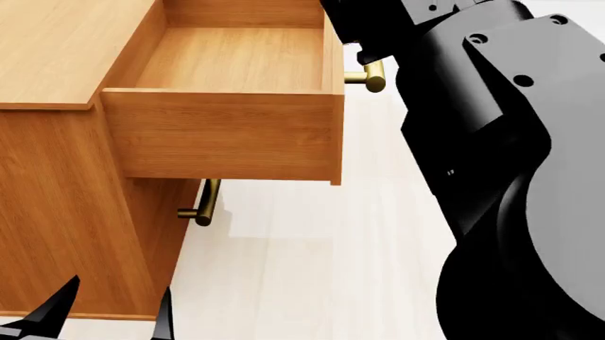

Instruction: Put the ketchup in the top drawer of the cabinet.

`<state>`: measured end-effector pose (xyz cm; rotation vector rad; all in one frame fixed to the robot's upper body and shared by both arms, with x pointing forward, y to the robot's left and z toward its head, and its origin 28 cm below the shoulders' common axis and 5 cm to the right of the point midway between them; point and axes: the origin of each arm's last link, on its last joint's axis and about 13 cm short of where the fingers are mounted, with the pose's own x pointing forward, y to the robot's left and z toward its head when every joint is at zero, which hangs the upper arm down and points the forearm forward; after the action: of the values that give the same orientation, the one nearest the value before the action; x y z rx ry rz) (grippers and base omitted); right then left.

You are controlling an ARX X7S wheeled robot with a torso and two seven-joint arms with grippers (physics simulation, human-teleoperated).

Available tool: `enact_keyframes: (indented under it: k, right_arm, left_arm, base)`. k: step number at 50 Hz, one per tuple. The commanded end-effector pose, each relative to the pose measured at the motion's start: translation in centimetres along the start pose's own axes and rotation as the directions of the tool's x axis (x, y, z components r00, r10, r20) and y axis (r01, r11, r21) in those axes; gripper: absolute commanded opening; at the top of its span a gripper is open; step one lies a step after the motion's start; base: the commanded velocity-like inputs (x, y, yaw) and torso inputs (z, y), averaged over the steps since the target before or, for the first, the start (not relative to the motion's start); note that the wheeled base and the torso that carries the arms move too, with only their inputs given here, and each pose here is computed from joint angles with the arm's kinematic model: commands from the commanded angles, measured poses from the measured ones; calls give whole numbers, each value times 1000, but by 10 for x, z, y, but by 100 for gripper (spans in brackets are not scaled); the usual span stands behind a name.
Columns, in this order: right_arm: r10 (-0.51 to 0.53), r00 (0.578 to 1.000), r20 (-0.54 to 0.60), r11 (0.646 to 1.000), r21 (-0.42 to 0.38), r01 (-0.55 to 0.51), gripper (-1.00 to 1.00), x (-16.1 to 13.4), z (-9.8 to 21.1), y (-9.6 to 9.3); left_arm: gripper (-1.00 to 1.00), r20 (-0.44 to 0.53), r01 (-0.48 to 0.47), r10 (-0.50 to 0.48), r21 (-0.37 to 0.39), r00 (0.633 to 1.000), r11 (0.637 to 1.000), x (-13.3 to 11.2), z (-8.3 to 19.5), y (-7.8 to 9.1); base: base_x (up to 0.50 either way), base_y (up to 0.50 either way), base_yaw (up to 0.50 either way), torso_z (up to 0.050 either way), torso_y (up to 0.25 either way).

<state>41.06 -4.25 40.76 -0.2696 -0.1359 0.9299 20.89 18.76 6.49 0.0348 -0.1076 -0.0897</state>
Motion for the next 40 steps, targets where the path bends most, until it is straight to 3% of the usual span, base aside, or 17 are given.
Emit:
enact_keyframes:
  k: [1,25,40]
  right_arm:
    - [42,999,-27,999,-9,-42,-100,6,-15,5]
    - [45,997,-58,999,33,-43,-100,10,-44,7]
    - [-73,997,-4,987,140,73,-100,9,-60,5]
  left_arm:
    - [100,-3,1,-1,0,1000,1000,0,-1,0]
    - [100,-11,-2,2,0,1000,1000,-1,-4,1]
    - [100,-17,4,-4,-2,1000,1000,-1,-5,0]
  base:
    - [0,0,0,0,0]
    - [0,0,0,0,0]
    - [0,0,0,0,0]
